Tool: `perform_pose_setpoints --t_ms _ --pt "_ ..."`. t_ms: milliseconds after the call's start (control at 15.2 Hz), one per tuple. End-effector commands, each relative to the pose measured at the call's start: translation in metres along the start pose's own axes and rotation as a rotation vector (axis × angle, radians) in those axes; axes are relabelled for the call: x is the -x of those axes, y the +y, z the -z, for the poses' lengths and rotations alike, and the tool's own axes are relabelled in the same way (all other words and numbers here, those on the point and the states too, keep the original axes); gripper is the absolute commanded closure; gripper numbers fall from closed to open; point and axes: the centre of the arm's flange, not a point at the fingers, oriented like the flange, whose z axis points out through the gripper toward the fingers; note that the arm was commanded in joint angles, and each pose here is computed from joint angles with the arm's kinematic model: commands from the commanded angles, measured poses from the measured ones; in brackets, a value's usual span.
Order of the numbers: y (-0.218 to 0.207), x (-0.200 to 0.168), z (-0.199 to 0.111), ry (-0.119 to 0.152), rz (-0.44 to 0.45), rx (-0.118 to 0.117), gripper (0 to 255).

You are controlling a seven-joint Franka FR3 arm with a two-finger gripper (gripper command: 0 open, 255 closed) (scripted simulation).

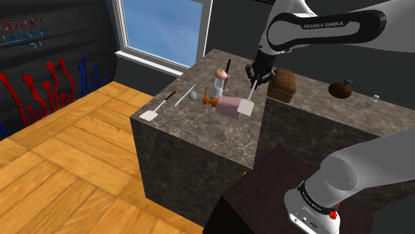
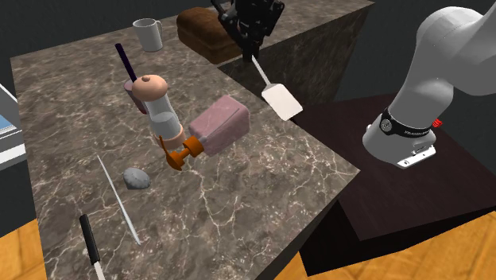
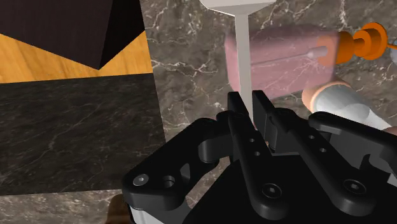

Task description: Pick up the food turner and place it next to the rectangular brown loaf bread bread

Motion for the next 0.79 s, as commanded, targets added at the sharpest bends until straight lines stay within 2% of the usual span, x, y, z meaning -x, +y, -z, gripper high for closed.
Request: perform_pose_setpoints --t_ms 0,726 --pt "0.016 -0.020 -0.003 0.000 0.002 0.000 255" --pt "0.114 -0.127 -0.010 0.000 0.002 0.000 255"
